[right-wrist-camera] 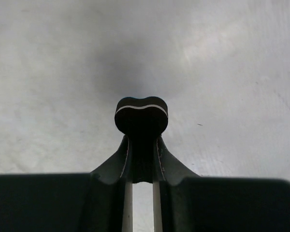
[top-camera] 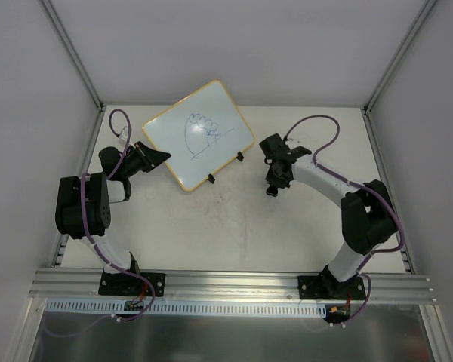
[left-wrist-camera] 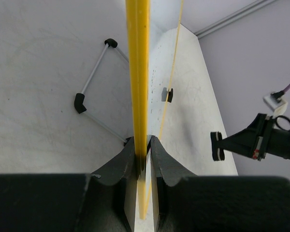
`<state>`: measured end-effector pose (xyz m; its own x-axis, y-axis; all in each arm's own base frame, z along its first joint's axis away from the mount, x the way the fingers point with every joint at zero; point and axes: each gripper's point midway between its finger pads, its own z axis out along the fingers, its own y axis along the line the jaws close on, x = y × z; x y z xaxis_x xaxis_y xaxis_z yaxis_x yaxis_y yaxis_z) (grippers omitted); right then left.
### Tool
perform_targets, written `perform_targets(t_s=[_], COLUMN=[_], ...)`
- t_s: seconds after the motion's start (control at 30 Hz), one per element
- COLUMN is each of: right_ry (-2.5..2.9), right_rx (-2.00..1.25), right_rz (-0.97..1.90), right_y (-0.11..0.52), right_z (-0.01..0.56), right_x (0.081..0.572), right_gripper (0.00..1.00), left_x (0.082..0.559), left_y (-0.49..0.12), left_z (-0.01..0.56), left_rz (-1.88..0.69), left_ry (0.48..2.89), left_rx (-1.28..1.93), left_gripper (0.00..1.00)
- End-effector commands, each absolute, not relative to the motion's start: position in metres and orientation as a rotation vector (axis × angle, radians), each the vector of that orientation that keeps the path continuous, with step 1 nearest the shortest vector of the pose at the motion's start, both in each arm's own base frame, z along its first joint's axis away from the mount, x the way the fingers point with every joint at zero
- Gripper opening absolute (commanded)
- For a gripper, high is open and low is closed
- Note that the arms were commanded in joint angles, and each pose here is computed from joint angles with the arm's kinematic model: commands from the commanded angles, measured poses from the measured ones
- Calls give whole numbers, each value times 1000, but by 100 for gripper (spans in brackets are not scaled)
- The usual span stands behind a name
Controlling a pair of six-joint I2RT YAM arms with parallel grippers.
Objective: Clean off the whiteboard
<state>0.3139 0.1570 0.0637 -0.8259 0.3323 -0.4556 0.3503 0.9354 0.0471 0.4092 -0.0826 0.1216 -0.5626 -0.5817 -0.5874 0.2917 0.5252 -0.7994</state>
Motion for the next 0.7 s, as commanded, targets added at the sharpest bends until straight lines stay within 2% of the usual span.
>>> perform_targets(t_s=[0.0, 0.17, 0.27, 0.57, 0.67], right_ry=[2563, 2510, 2438, 2211, 2149], right_rx=[273, 28, -144, -464, -520], right_rz=[-53, 146, 231, 153, 254], right_y=[182, 226, 251, 300, 324], right_z=[100, 134, 160, 199, 219], right_x=[336, 363, 386, 427, 437], right_gripper=[6, 7, 0, 0, 0], left_x=[409, 408, 409, 408, 408], left_y=[-83, -84, -85, -86, -85], left_z=[123, 121, 120, 119, 118], left_rz=[-1126, -1126, -1123, -1127, -1124], left_ry=[1831, 1838, 1839, 1845, 1845], left_rx=[-205, -206, -205, -201, -198], left_gripper=[12, 12, 12, 11, 10])
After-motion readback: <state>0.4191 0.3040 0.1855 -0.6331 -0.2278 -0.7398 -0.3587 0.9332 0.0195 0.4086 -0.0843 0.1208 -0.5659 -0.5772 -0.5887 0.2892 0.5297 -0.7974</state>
